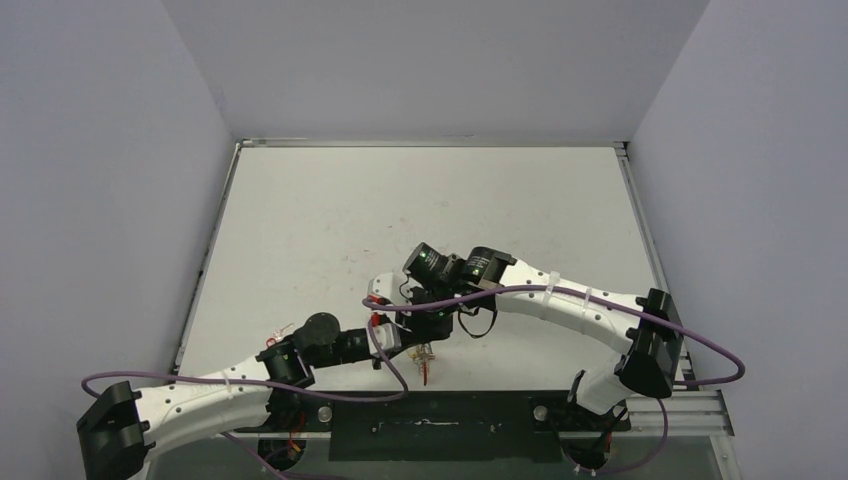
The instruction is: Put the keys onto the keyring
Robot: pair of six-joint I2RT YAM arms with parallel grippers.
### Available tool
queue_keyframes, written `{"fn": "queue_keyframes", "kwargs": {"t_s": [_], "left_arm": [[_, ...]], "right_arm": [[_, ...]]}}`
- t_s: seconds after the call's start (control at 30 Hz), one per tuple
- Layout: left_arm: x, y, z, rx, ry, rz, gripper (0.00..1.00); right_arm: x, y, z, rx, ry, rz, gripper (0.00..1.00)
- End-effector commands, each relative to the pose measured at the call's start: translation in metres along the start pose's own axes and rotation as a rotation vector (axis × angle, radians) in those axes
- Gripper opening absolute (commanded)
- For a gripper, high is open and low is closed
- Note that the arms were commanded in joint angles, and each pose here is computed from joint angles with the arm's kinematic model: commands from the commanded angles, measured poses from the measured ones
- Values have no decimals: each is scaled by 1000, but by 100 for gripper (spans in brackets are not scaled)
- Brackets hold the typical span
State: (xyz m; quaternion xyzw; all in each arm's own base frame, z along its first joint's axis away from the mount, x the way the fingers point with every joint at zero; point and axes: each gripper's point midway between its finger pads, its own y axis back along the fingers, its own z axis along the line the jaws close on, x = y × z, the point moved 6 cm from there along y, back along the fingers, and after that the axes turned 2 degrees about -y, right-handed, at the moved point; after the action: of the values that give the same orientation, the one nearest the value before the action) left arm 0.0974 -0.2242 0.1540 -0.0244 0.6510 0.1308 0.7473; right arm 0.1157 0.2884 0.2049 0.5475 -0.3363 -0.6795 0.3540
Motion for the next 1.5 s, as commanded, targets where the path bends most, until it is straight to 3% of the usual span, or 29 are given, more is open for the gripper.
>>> {"fn": "queue_keyframes", "kwargs": {"t_s": [0.0, 0.1, 0.4, 0.5, 0.63, 0.73, 0.87, 1.1, 1.47], "left_arm": [[-37, -7, 4, 19, -28, -115, 5], [-34, -8, 3, 27, -29, -99, 0], [-32, -8, 4, 27, -29, -73, 0], [-33, -7, 5, 10, -25, -90, 0], [-35, -2, 6, -27, -13, -147, 0], [-36, 2, 7, -58, -3, -201, 0], [-38, 7, 6, -87, 4, -279, 0], [-44, 14, 4, -92, -18, -388, 0], [-48, 15, 2, -80, -18, -412, 0]], "right_arm": [[-20, 7, -1, 27, 26, -69, 0], [-20, 8, -1, 30, 27, -69, 0], [-22, 10, -5, 61, 25, -79, 2], [-22, 13, -9, 95, 19, -98, 15], [-19, 24, -15, 115, 10, -168, 43], [-13, 35, -23, 92, 7, -286, 50], [-4, 49, -22, 29, 104, -460, 51], [4, 48, -8, -12, 291, -623, 47], [-4, 31, -11, -86, 254, -655, 33]]}}
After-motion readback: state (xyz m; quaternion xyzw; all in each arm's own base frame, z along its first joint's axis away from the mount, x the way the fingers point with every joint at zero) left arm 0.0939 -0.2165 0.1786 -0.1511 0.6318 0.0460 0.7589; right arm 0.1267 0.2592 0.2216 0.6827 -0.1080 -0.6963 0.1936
